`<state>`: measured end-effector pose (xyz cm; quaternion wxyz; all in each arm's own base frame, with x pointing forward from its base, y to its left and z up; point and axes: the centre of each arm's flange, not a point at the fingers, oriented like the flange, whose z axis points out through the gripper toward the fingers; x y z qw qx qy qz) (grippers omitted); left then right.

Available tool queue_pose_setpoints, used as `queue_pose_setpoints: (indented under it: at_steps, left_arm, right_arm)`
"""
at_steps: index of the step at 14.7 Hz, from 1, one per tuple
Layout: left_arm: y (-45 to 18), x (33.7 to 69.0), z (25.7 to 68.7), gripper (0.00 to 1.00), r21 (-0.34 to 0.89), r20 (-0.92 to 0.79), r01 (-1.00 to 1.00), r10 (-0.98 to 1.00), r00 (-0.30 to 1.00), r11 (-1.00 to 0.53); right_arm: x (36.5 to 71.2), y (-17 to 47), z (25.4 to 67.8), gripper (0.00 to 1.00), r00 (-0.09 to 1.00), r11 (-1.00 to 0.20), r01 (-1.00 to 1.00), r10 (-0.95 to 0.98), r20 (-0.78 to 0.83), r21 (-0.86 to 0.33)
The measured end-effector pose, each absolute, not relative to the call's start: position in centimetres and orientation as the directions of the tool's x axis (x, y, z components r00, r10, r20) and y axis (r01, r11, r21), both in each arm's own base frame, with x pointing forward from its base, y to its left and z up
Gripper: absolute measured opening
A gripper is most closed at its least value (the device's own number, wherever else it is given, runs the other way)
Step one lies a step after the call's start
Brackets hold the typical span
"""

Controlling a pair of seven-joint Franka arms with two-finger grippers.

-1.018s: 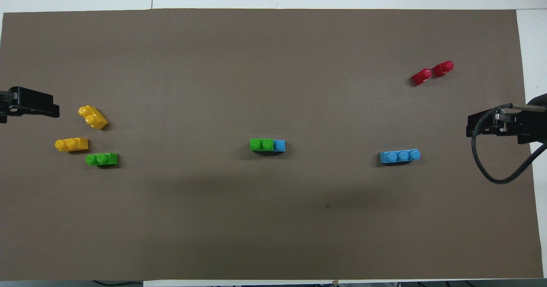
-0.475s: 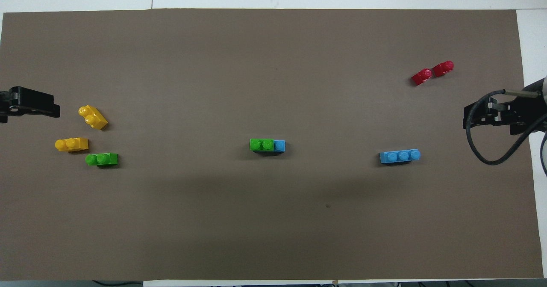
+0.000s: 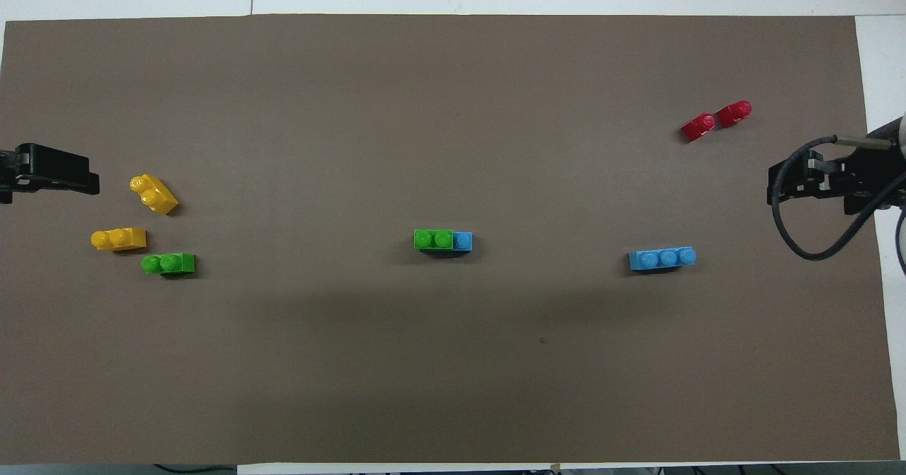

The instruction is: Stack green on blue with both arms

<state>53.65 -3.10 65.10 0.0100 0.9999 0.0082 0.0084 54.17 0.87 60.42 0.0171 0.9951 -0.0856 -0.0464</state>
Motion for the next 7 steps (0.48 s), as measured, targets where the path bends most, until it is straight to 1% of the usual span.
queue_pose_setpoints:
  at_steps: [1, 3, 7]
  left_arm:
    - [-3.10, 53.65, 65.10, 1.00, 0.020, 0.017, 0.016, 0.017, 1.000, -1.000]
    - [-3.10, 53.65, 65.10, 1.00, 0.020, 0.017, 0.016, 0.017, 1.000, -1.000]
    - [-3.10, 53.65, 65.10, 1.00, 0.020, 0.017, 0.016, 0.017, 1.000, -1.000]
  right_arm:
    - [54.16, 0.89, 60.40, 0.92, 0.981, -0.985, -0.168, -0.172, -0.091, 0.042]
    - [54.07, 1.04, 60.34, 0.90, 0.981, -0.985, -0.166, -0.169, -0.099, 0.044]
    - [53.88, 1.07, 60.09, 0.91, 0.978, -0.985, -0.164, -0.169, -0.121, 0.048]
